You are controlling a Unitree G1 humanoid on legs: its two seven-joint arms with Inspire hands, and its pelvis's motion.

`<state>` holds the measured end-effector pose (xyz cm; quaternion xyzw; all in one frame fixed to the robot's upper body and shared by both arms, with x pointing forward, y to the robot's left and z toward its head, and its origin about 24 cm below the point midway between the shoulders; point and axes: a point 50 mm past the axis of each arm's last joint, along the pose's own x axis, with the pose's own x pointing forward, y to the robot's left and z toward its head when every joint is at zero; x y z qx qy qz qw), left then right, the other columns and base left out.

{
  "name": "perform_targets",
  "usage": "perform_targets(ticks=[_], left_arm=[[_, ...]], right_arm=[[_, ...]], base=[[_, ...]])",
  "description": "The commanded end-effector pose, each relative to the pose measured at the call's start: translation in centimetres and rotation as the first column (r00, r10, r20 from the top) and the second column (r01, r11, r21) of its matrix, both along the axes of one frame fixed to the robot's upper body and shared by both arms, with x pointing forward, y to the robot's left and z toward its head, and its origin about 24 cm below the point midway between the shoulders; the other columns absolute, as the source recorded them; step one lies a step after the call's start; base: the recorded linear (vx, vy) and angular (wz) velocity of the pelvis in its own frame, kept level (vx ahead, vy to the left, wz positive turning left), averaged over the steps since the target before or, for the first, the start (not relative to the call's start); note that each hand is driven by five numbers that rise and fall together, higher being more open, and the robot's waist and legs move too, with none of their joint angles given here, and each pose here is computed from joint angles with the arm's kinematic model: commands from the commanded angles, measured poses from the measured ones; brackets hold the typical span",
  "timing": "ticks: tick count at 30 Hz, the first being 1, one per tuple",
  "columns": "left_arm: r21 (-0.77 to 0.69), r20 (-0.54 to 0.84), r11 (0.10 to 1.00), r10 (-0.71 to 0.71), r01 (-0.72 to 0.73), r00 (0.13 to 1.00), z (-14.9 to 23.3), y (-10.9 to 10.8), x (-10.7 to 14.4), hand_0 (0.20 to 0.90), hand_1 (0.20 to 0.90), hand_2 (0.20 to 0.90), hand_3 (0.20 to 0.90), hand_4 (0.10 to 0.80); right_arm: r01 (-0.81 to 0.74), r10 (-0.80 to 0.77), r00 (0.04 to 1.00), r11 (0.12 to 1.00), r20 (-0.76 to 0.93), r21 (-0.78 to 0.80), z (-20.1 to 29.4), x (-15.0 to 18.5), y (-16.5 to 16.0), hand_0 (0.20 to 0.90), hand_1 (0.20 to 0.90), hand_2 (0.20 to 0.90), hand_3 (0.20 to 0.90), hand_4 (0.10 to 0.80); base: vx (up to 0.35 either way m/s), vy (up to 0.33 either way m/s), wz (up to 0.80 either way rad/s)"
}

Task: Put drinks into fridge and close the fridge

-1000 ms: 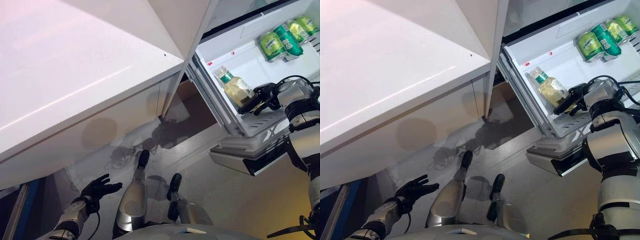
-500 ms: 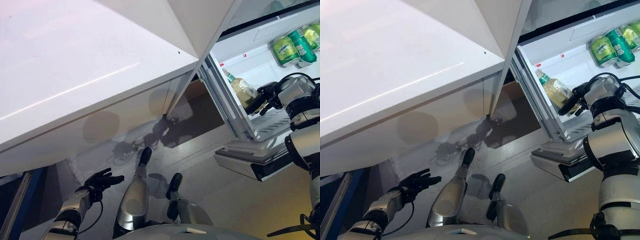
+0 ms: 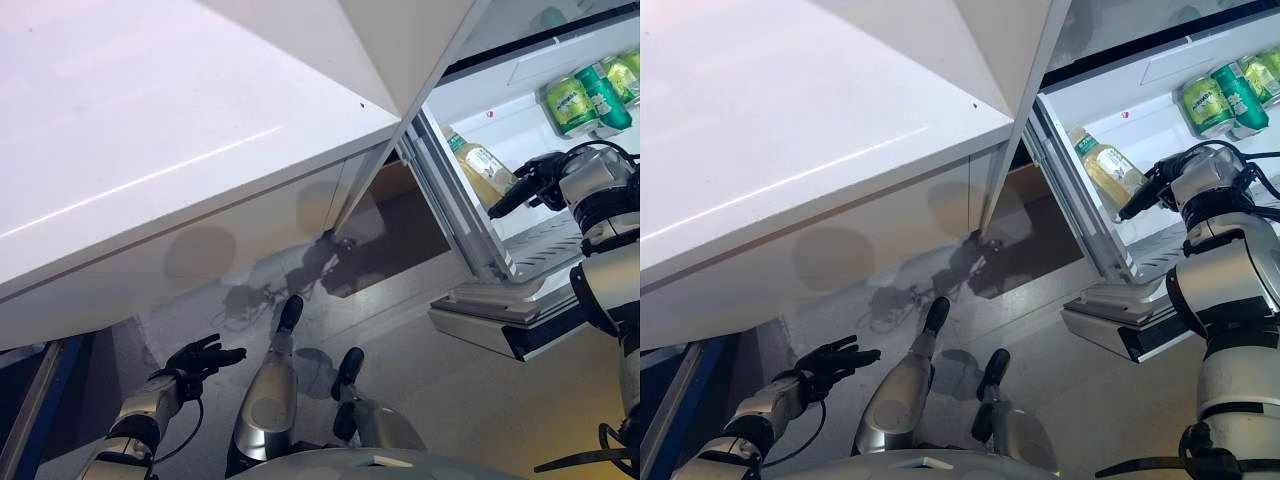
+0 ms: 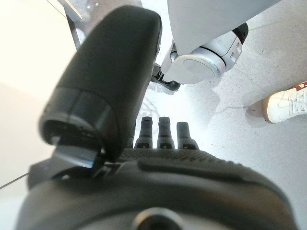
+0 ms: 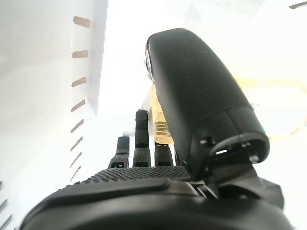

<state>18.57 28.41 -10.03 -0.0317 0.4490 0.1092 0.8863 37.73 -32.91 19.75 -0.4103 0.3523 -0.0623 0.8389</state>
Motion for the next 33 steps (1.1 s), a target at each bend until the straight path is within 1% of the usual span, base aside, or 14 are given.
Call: perform_targets(ticks=[1,8,11,15,16,19,20,24,25,26,27,30,33], left_arm=[[0.076,-0.083,0.996,-0.035,0.042,0.996,-0.4,1.7,-2.1,0.9,0.9,0.9,0.9,0.8],[0.087,-0.103,0.995,-0.037,0.047,0.994,-0.5,2.0,-2.4,0.9,0.9,0.9,0.9,0.8],[0.091,-0.121,0.995,-0.039,0.05,0.992,-0.7,2.1,-2.8,0.9,0.9,0.9,0.9,0.8],[0.08,-0.166,0.995,-0.041,0.055,0.985,-1.2,2.3,-4.2,0.9,0.9,0.9,0.9,0.8],[0.073,-0.182,0.996,-0.046,0.06,0.982,-1.5,2.3,-4.7,0.9,0.9,0.9,0.9,0.8],[0.047,-0.212,0.997,-0.048,0.06,0.976,-2.2,2.1,-6.3,0.9,0.9,0.9,0.9,0.8],[0.045,-0.216,0.997,-0.045,0.056,0.975,-2.3,2.0,-6.6,0.9,0.9,0.9,0.9,0.8],[0.012,-0.232,1.0,-0.012,0.015,0.973,-3.0,1.4,-7.8,0.9,0.9,0.9,0.9,0.8],[0.009,-0.233,1.0,-0.016,0.018,0.972,-3.0,1.3,-7.8,0.9,0.9,0.9,0.9,0.8],[-0.009,-0.243,1.0,-0.011,0.009,0.97,-3.3,0.9,-8.1,0.9,0.9,0.9,0.9,0.8],[-0.02,-0.251,1.0,-0.007,0.002,0.968,-3.5,0.6,-8.3,0.9,0.9,0.9,0.9,0.8],[-0.051,-0.274,0.999,-0.009,-0.005,0.962,-4.1,-0.2,-9.0,0.9,0.9,0.9,0.9,0.8],[-0.071,-0.289,0.997,-0.001,-0.021,0.957,-4.5,-0.7,-9.8,0.9,0.9,0.9,0.9,0.8]], right_arm=[[0.061,-0.049,0.993,0.993,0.112,-0.1,3.8,-0.4,-1.5,0.9,0.9,0.9,0.9,0.8],[0.067,-0.059,0.99,0.996,0.128,-0.06,3.0,-0.6,-1.9,0.9,0.9,0.9,0.9,0.8],[0.045,-0.039,0.986,0.998,0.161,-0.035,3.0,-0.6,-2.0,0.9,0.9,0.9,0.9,0.8],[-0.028,0.027,0.964,1.0,0.266,0.0,3.8,-0.4,-1.9,0.9,0.9,0.9,0.9,0.8],[-0.05,0.051,0.944,0.999,0.326,-0.009,4.4,-0.4,-1.9,0.9,0.9,0.9,0.9,0.8],[-0.095,0.088,0.858,0.995,0.506,-0.012,6.5,-0.7,-1.7,0.9,0.9,0.9,0.9,0.8],[-0.099,0.09,0.842,0.995,0.532,-0.012,6.9,-0.8,-1.5,0.9,0.9,0.9,0.9,0.8],[-0.136,0.116,0.646,0.99,0.754,-0.036,9.1,-2.4,-0.3,0.9,0.9,0.9,0.9,0.8],[-0.137,0.114,0.621,0.99,0.776,-0.036,9.2,-2.6,-0.2,0.9,0.9,0.9,0.9,0.8],[-0.157,0.126,0.55,0.987,0.826,-0.046,9.8,-3.4,0.2,0.9,0.9,0.9,0.9,0.8],[-0.169,0.132,0.509,0.984,0.85,-0.051,10.0,-4.0,0.5,0.9,0.9,0.9,0.9,0.8],[-0.215,0.149,0.426,0.975,0.892,-0.06,10.1,-5.7,0.9,0.9,0.9,0.9,0.9,0.8],[-0.249,0.187,0.369,0.964,0.91,-0.097,10.4,-7.5,1.1,0.9,0.9,0.9,0.9,0.8]], base=[[0.0,0.0,0.0],[0.0,0.0,0.0],[0.0,0.0,0.0],[0.008,0.048,0.0],[0.004,0.085,-0.06],[0.016,0.096,-0.09],[0.015,0.06,-0.17],[0.026,0.075,-0.27],[0.024,0.067,-0.28],[0.028,0.068,-0.26],[0.045,0.089,-0.29],[0.048,0.057,-0.29],[0.039,0.037,-0.32]])
